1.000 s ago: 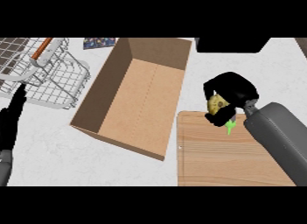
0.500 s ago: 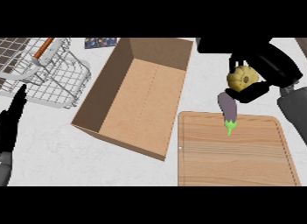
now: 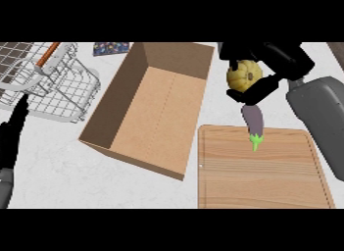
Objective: Pick the squash from the cutting board and place it in the cardboard box
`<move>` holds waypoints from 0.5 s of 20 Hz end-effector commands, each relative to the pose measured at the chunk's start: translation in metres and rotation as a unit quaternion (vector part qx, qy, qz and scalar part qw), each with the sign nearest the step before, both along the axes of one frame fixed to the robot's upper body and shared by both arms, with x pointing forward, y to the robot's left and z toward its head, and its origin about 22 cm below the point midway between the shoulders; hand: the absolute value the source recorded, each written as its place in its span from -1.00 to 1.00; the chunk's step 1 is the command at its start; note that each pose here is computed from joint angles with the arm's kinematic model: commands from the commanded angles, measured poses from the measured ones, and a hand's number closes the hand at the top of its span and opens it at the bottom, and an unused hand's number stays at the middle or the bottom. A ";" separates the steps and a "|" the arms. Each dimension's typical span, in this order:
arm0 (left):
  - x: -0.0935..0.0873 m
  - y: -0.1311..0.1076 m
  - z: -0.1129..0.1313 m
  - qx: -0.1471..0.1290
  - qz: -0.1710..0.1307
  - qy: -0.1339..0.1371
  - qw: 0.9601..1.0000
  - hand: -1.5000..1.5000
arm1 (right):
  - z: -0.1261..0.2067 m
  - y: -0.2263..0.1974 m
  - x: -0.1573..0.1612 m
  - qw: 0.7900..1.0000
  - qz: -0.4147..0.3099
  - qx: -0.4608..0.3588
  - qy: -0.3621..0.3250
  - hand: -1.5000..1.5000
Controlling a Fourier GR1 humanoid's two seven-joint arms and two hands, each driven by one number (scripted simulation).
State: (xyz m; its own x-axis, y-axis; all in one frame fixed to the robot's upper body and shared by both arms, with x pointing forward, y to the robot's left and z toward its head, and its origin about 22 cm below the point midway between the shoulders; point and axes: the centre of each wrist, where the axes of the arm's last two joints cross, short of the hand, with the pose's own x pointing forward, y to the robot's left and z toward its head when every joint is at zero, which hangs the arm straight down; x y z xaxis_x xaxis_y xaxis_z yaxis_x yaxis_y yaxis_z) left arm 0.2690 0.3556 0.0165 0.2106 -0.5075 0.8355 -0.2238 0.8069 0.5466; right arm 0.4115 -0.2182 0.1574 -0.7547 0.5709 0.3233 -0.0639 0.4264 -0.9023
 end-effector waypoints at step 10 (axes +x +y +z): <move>-0.001 -0.017 -0.007 -0.012 -0.006 0.001 1.000 0.00 | 0.032 0.141 0.003 0.989 0.019 0.068 0.129 1.00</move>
State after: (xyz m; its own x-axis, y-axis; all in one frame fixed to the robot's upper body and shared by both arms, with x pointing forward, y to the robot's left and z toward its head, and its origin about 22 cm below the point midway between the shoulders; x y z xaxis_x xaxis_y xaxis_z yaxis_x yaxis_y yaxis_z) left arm 0.2641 0.3536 0.0082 0.2116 -0.4990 0.8404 -0.2190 0.8138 0.5383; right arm 0.4167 -0.1136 0.1820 -0.7009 0.4888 0.5194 -0.2290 0.5354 -0.8129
